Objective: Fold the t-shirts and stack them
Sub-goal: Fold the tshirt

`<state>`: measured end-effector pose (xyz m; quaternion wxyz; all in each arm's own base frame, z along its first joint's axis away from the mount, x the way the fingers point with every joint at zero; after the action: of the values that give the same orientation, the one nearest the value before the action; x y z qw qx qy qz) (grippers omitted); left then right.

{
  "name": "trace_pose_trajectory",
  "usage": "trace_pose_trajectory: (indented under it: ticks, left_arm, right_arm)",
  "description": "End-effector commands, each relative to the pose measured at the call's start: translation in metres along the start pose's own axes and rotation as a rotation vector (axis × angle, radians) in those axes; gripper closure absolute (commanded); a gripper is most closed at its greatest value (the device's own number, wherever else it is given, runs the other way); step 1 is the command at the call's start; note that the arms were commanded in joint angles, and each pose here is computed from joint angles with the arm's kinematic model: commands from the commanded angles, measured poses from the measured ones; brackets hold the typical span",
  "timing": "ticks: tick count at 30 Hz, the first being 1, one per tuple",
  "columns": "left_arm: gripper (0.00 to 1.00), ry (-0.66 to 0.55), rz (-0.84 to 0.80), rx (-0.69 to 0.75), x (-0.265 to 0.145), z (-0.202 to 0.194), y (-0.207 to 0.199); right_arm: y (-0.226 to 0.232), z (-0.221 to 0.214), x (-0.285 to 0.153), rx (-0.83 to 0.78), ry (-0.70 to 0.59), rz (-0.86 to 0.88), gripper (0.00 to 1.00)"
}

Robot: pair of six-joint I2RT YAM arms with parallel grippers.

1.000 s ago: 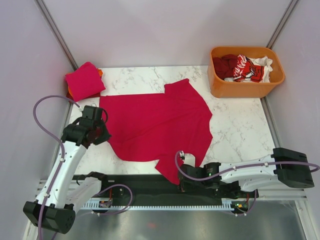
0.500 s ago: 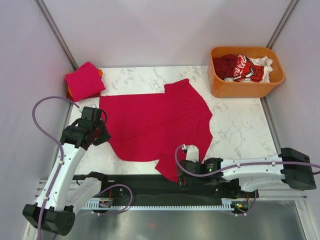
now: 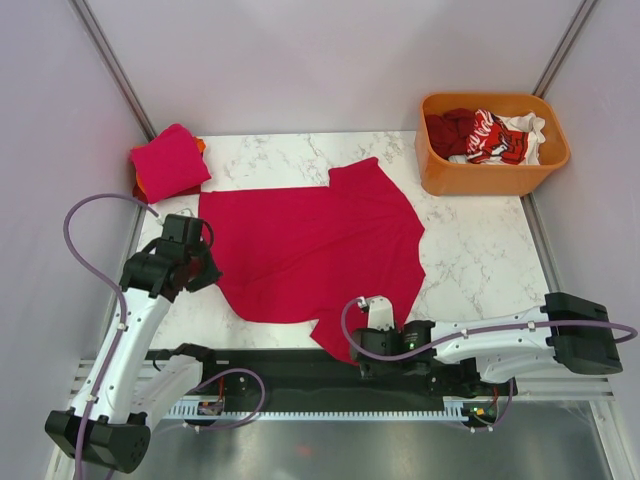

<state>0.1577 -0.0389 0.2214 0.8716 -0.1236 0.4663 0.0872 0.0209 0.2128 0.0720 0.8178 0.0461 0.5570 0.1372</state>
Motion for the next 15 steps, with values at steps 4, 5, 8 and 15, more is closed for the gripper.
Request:
trace_pose_trajectory:
  ticks: [4, 5, 8, 15]
  left_arm:
    - [0.98, -0.007, -0.025, 0.028, -0.0024, -0.0005, 0.0000]
    - [0.98, -0.002, -0.025, 0.030, -0.0020, -0.0009, -0.0003]
    - [0.98, -0.004, -0.024, 0.031, -0.0019, -0.0006, -0.0002]
    - [0.98, -0.008, -0.027, 0.029, -0.0027, -0.0005, 0.0000]
  right_arm:
    - [0.0072, 0.0010, 0.0084, 0.004, -0.029, 0.005, 0.43]
    - [0.0085, 0.0010, 0.0084, 0.003, -0.027, 0.009, 0.49]
    - [0.0118, 0.0015, 0.0093, 0.002, -0.029, 0.022, 0.58]
    - [0.0136, -0.0015, 0.0144, -0.018, -0.013, 0.013, 0.91]
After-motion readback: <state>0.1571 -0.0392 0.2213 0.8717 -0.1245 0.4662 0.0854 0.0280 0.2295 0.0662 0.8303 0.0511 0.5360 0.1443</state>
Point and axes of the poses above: each gripper's point midway between its finger pads, its own x axis out along the fingers, its own y axis along the line the jaws close on, z = x × y, the point moved 6 cm from there along -x, back along the fingers, and after that the axes turned 6 degrees about x, right-handed, at the moved point
